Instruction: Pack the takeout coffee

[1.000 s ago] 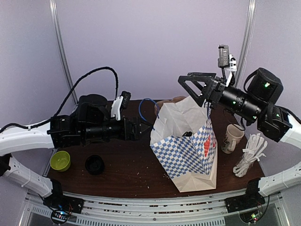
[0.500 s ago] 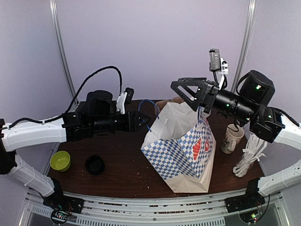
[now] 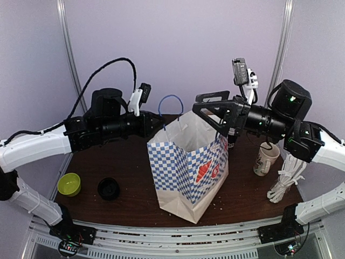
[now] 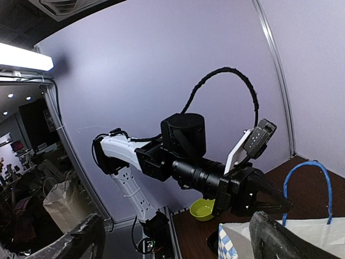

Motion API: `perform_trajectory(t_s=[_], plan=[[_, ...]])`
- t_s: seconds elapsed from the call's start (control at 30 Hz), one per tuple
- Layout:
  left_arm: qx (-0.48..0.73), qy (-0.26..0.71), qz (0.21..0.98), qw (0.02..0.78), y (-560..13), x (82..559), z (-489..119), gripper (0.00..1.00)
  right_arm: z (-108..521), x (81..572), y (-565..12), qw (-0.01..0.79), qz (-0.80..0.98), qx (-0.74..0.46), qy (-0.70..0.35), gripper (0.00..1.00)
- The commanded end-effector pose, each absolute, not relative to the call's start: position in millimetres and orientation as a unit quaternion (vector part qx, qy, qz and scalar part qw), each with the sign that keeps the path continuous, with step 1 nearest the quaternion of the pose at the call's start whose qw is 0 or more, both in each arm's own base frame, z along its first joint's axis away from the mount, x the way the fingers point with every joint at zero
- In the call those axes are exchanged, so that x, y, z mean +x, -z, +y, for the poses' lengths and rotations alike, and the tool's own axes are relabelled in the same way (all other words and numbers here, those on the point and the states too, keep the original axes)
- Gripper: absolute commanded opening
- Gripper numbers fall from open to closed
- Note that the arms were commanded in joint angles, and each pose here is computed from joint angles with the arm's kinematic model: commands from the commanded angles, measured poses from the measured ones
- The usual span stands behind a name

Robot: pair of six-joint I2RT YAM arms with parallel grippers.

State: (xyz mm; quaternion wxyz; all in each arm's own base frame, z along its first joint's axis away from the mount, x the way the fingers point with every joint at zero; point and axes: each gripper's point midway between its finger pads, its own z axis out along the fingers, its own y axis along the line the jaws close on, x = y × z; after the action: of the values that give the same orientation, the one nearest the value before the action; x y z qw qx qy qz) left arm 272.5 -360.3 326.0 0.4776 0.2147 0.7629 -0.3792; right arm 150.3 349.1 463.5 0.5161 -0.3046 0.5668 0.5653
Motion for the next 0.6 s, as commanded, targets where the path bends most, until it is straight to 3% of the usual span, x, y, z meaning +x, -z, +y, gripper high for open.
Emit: perform_trajectory(t_s=[0.0,0.23,0.57], plan=[[0.218,0.333,0.721,0.567,-395,285,-329,0.00,340,100,-501,0.503,0.470,-0.399,-0.607,0.99],[0.222,0.313,0.714,0.586,-405,294,-315,0.00,340,81,-441,0.454,0.477,-0.475,-0.584,0.99],[0.242,0.321,0.700,0.590,-399,300,-326,0.00,321,86,-356,0.493,0.496,-0.554,-0.453,0.97]])
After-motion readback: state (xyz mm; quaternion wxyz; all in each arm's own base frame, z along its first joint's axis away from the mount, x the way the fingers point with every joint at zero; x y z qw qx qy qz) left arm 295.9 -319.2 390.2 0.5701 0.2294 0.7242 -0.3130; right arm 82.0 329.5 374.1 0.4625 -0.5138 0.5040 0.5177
